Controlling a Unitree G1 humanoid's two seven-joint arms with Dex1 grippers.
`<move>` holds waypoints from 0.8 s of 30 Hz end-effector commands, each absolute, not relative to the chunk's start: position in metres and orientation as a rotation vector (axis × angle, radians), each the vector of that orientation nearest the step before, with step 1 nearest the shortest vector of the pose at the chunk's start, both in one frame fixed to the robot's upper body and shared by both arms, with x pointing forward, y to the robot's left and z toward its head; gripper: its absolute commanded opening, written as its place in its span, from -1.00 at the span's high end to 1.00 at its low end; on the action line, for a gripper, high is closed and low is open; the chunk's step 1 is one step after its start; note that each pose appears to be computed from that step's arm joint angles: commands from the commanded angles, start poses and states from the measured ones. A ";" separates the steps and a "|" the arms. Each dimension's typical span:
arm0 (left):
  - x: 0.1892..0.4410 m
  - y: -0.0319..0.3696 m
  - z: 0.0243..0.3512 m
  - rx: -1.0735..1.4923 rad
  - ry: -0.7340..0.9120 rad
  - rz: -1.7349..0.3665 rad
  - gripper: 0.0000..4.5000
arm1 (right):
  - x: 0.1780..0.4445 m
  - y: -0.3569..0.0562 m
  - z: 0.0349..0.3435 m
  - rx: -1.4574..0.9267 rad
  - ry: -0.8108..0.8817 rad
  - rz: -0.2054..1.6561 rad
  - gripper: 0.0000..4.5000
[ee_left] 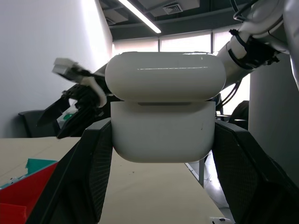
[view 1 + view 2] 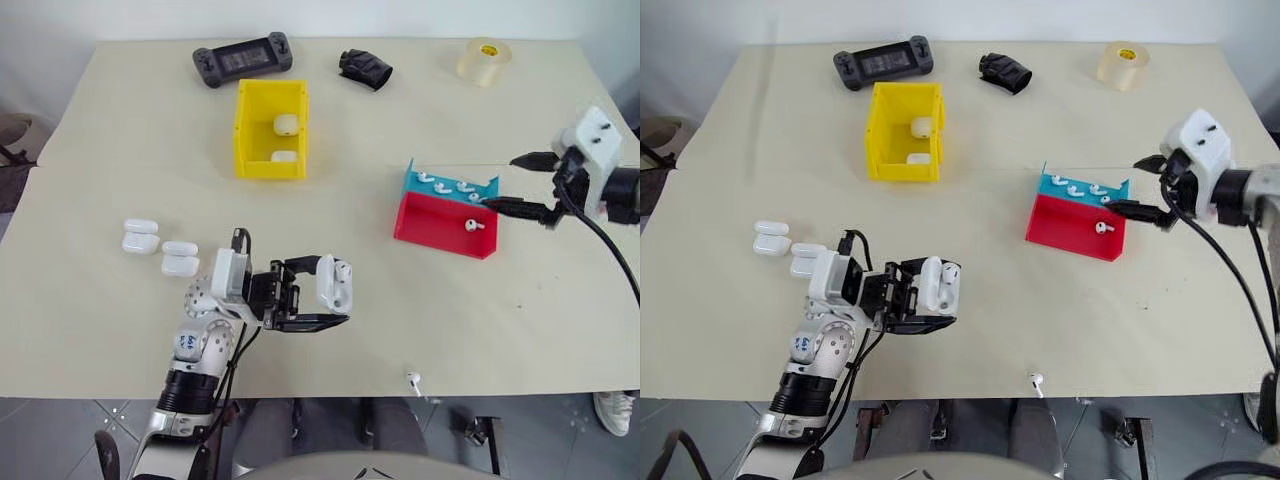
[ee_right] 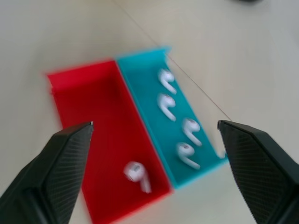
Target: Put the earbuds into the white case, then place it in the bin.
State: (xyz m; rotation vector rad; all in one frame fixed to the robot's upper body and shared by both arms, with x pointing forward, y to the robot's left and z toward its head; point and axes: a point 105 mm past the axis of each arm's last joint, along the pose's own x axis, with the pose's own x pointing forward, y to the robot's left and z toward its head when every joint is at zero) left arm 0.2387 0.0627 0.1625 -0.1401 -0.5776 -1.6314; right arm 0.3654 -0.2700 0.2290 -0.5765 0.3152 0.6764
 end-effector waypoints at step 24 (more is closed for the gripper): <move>0.236 0.056 0.168 -0.116 -0.632 -1.534 -0.30 | 0.429 -0.252 0.215 -0.756 0.411 0.668 -0.98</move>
